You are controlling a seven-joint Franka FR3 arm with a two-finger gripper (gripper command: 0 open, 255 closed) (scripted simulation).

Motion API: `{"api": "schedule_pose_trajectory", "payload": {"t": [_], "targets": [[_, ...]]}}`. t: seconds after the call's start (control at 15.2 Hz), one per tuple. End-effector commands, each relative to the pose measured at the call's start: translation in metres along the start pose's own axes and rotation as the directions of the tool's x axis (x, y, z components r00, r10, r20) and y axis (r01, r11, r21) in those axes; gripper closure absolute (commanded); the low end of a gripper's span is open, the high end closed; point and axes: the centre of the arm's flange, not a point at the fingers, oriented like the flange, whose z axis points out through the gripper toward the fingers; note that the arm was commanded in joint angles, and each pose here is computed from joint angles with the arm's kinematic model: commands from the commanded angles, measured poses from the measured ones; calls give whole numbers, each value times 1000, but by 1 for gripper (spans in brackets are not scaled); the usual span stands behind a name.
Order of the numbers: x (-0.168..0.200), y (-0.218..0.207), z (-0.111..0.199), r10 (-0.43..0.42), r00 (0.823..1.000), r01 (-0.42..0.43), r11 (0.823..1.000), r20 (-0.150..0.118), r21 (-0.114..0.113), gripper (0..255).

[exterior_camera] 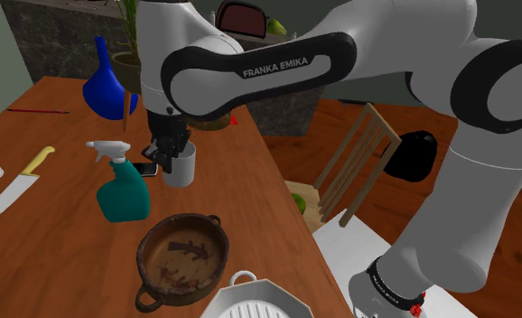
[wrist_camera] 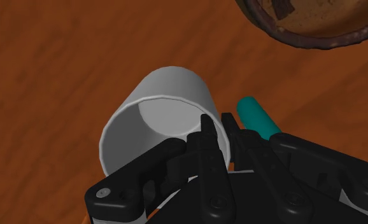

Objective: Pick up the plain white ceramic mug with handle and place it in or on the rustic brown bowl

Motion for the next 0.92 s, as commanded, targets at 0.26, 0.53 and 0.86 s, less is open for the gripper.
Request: {"api": "schedule_pose_trajectory", "payload": {"t": [0.26,0.53,0.86], "targets": [[1,0,-32,0,1000,0,1000,0,0,255],[2,0,-53,0,1000,0,1000,0,0,255],[-23,-29,-69,0,1000,0,1000,0,0,255]]}}
